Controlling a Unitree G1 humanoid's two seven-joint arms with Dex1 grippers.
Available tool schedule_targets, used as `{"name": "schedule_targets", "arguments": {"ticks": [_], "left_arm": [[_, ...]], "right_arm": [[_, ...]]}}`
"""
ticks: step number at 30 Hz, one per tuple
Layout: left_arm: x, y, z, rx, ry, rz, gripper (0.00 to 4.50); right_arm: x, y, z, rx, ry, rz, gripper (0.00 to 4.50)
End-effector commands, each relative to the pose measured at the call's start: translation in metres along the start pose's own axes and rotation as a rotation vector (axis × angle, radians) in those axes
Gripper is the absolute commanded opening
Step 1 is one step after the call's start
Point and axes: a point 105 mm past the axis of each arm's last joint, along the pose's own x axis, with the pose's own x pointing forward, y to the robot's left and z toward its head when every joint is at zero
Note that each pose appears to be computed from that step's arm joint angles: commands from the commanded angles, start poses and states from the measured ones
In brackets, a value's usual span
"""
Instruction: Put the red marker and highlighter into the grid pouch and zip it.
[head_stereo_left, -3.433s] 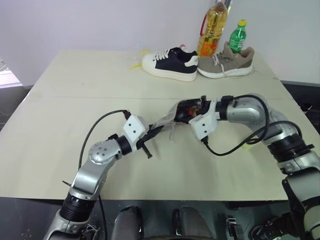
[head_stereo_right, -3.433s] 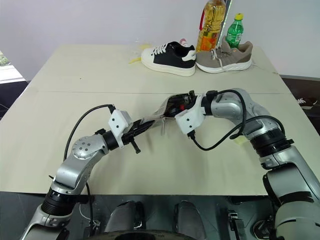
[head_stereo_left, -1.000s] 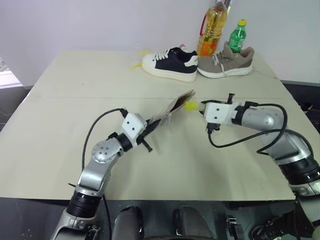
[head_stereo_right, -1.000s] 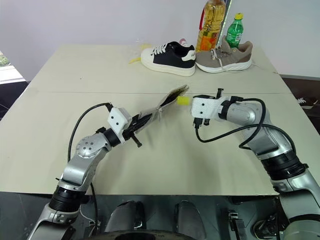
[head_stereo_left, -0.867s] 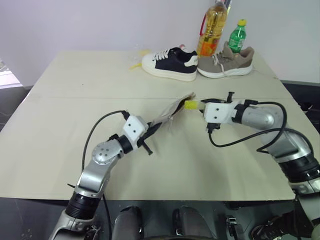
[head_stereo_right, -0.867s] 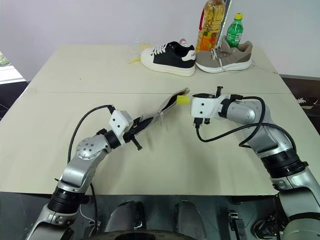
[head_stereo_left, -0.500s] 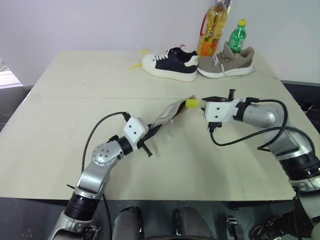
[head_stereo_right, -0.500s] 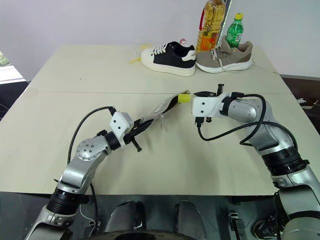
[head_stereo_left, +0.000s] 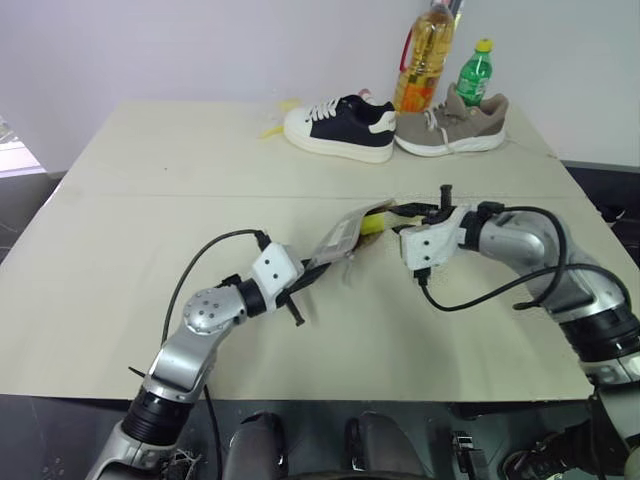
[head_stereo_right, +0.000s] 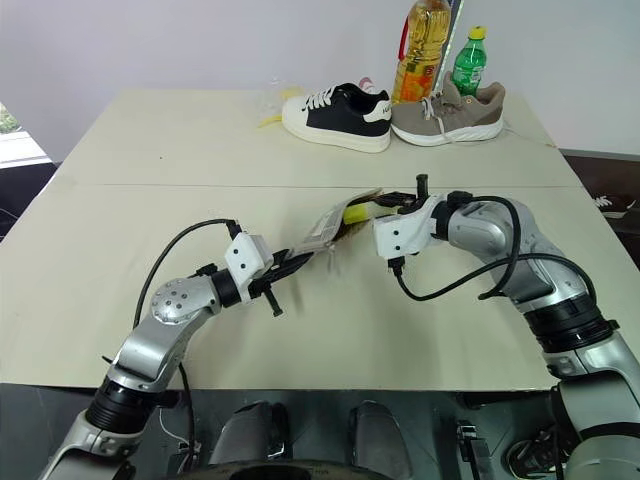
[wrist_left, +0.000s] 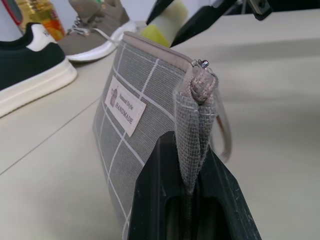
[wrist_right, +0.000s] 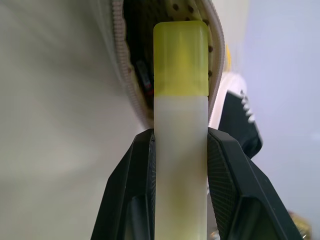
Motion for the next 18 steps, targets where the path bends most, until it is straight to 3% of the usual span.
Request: {"name": "schedule_targets", "arguments": {"ticks": [1, 7, 14, 18], "left_arm": [[0.002, -0.006, 0.015, 0.029, -0.044, -0.035, 0.00], [0.003, -0.004, 0.019, 0.030, -0.047, -0.051, 0.00], [0.001, -0.006, 0.019, 0.025, -0.041, -0.058, 0.00], [-0.001, 0.004, 0.022, -0.006, -0.068, 0.010, 0.00]], "right_arm": [[-0.004, -0.002, 0.021, -0.126, -0.093, 0.007, 0.85], [-0.002, 0.009, 0.036, -0.143, -0.185, 0.042, 0.85], [-0.003, 0.005, 0.034, -0.108, -0.199, 0.027, 4.40], [-0.011, -0.021, 0.016, 0.038, -0.154, -0.084, 4.47]]}}
